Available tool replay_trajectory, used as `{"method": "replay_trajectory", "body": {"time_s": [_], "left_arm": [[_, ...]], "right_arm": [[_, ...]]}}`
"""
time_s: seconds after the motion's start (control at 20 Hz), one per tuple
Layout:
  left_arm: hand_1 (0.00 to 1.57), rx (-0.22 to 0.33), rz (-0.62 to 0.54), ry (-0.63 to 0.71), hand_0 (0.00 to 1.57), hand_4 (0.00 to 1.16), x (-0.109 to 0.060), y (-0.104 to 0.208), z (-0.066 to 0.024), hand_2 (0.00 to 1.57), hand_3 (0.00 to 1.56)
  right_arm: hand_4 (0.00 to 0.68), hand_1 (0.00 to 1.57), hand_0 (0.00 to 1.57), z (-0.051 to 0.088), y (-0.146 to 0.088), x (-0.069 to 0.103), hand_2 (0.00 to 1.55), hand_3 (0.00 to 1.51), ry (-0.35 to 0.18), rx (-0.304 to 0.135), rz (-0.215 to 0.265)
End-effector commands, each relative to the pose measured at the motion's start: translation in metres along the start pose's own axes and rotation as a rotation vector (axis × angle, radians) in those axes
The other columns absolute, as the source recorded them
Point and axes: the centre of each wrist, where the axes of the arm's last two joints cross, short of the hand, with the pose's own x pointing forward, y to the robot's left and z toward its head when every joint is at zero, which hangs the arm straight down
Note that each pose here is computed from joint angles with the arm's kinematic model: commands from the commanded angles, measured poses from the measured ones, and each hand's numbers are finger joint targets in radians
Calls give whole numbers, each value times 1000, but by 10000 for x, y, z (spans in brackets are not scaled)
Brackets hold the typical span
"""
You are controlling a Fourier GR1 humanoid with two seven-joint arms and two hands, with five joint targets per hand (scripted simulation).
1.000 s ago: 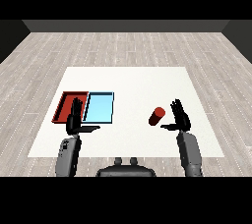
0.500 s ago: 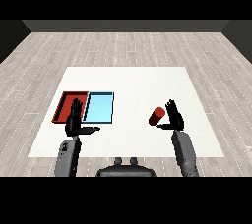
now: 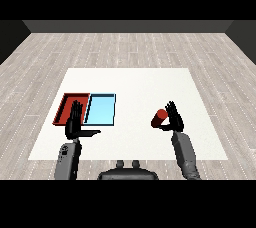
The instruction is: Pick the red can and put it in the red box
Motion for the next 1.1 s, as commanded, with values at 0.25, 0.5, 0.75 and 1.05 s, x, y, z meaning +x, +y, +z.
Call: {"method": "replay_trajectory", "body": {"time_s": [0.25,0.5,0.75,1.05], "left_arm": [[0,16,1,0,0,0,196,78,-67,0,0],[0,21,3,3,0,0,3,-44,-131,0,0],[0,-5,-3,10,0,0,-15,65,85,0,0],[0,-2,7,-9,0,0,-22,-34,-91,0,0]], "right_arm": [[0,0,0,-17,65,-236,0,0,30,4,-38],[0,0,0,-61,-123,-91,0,0,3,16,-24],[0,0,0,-312,15,-71,0,0,26,8,0],[0,0,0,-237,73,-206,0,0,39,-8,-18]]}}
